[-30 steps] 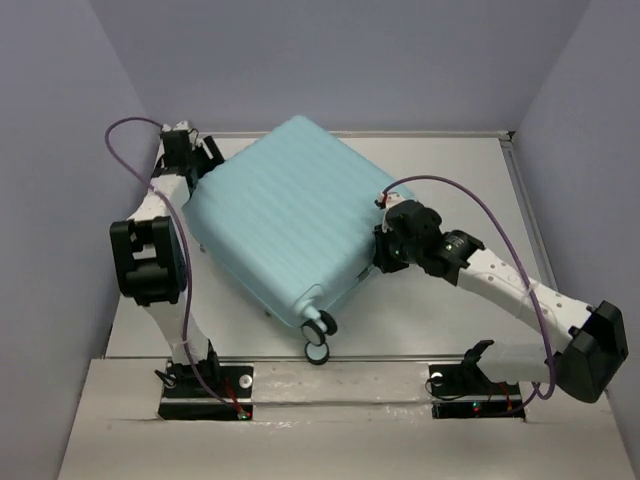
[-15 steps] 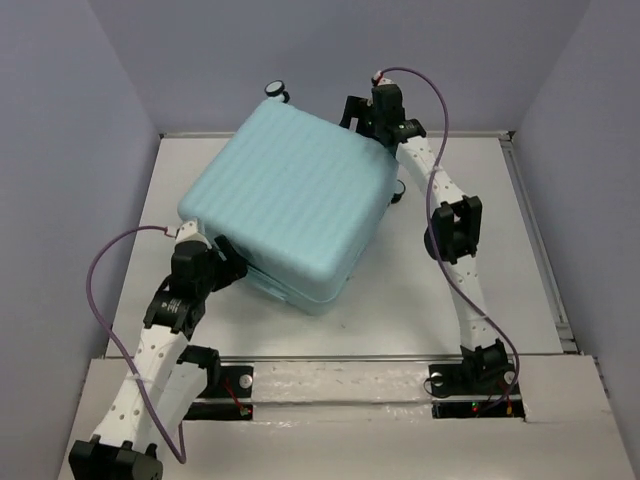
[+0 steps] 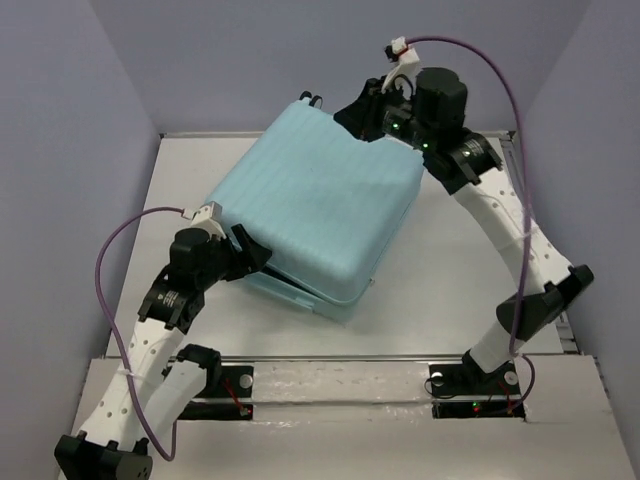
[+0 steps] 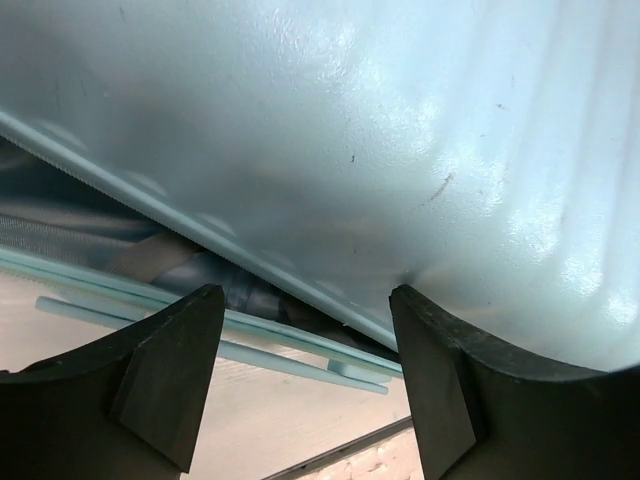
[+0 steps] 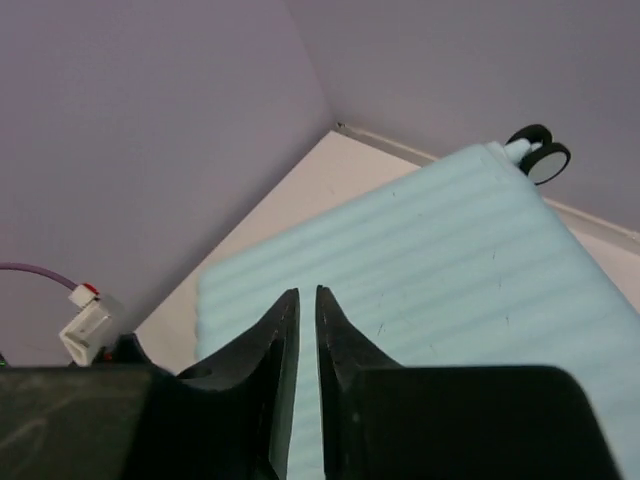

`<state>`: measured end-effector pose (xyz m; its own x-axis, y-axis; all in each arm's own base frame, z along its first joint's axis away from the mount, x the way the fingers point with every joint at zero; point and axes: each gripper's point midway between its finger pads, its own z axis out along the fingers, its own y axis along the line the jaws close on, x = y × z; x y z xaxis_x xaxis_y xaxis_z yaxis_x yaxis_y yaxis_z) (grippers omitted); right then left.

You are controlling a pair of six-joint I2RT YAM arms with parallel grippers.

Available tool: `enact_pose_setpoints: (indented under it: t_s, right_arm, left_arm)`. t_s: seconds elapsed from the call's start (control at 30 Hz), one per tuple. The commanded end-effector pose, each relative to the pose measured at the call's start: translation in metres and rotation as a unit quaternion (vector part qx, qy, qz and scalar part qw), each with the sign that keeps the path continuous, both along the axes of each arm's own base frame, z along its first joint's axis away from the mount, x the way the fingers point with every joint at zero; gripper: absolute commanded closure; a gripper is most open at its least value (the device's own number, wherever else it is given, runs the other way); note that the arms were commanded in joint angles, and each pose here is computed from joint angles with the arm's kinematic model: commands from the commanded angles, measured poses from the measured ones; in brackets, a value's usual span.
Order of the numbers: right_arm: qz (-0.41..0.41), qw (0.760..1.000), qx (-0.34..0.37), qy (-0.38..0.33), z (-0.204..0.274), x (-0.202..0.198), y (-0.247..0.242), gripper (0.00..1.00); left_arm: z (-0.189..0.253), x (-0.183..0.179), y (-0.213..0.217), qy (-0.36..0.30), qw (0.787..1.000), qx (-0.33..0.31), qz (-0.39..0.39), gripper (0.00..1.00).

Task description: Pack the luggage

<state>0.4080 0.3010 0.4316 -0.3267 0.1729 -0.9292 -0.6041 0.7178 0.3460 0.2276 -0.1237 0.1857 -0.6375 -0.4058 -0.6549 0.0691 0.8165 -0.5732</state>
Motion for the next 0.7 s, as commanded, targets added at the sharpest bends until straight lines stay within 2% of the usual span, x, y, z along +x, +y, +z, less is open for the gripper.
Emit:
enact_pose_setpoints:
  t_s: [0.0, 0.03, 0.07, 0.1, 0.13, 0.17, 0.2, 0.23, 0.27, 0.3, 0.33, 0.43, 0.47, 0.53, 0.6, 0.63, 0.67]
  right_arm:
    - [-0.019, 0.999, -0.039, 0.000, -0.009, 0.006, -0.033, 0.84]
    - [-0.013, 0.999, -0.040, 0.001, -0.006, 0.002, -0.036, 0.67]
    - [0.001, 0.999, -0.044, 0.016, -0.014, -0.007, -0.035, 0.39]
    - [0.011, 0.999, -0.046, 0.023, -0.020, -0.016, -0.036, 0.39]
    - [-0.002, 0.999, -0.033, 0.006, -0.003, -0.035, -0.050, 0.25]
    - [-0.004, 1.000, -0.025, 0.009, -0.006, -0.049, -0.056, 0.25]
    - [-0.071, 0.995, -0.039, 0.063, -0.059, -0.046, -0.077, 0.51]
    - [-0.110, 0.991, -0.034, 0.066, -0.071, -0.053, -0.093, 0.71]
    - [-0.177, 0.982, -0.031, 0.061, -0.080, -0.054, -0.119, 0.83]
    - [-0.202, 0.978, -0.006, 0.057, -0.076, -0.074, -0.139, 0.93]
    - [-0.216, 0.971, -0.031, 0.098, -0.127, -0.083, -0.150, 0.93]
    - [-0.215, 0.966, -0.030, 0.138, -0.172, -0.110, -0.157, 0.93]
    - [-0.220, 0.960, -0.042, 0.169, -0.207, -0.119, -0.161, 0.93]
    - [-0.210, 0.958, -0.036, 0.190, -0.234, -0.132, -0.160, 0.93]
    - [-0.182, 0.964, -0.028, 0.191, -0.241, -0.127, -0.147, 0.93]
    - [-0.141, 0.973, -0.012, 0.184, -0.232, -0.124, -0.130, 0.93]
    - [-0.125, 0.975, -0.007, 0.183, -0.229, -0.119, -0.121, 0.93]
  left_arm:
    - [0.056, 0.018, -0.011, -0.105, 0.993, -0.047, -0.005, 0.23]
    - [0.070, 0.015, -0.008, -0.126, 0.991, -0.050, 0.001, 0.24]
    - [0.082, 0.014, -0.005, -0.140, 0.989, -0.050, 0.005, 0.26]
    - [0.092, 0.013, -0.003, -0.154, 0.987, -0.049, 0.009, 0.27]
    - [0.096, 0.012, 0.004, -0.163, 0.986, -0.032, 0.018, 0.27]
    - [0.101, 0.012, 0.009, -0.170, 0.985, -0.022, 0.027, 0.27]
    - [0.111, 0.008, 0.014, -0.182, 0.982, -0.018, 0.036, 0.29]
    - [0.118, 0.006, 0.017, -0.194, 0.980, -0.017, 0.042, 0.32]
    - [0.127, 0.004, 0.021, -0.208, 0.977, -0.018, 0.049, 0.44]
    - [0.138, 0.002, 0.021, -0.223, 0.973, -0.022, 0.048, 0.51]
    - [0.144, -0.002, 0.021, -0.233, 0.971, -0.023, 0.043, 0.66]
    - [0.152, -0.009, 0.016, -0.243, 0.970, -0.022, 0.019, 0.83]
    - [0.143, -0.013, 0.008, -0.232, 0.972, -0.022, -0.009, 0.90]
    - [0.129, -0.020, -0.002, -0.215, 0.975, -0.026, -0.041, 0.94]
    - [0.105, -0.027, -0.006, -0.192, 0.979, -0.025, -0.060, 0.94]
    - [0.087, -0.029, -0.007, -0.172, 0.983, -0.023, -0.066, 0.94]
    - [0.089, -0.032, -0.009, -0.176, 0.981, -0.026, -0.072, 0.94]
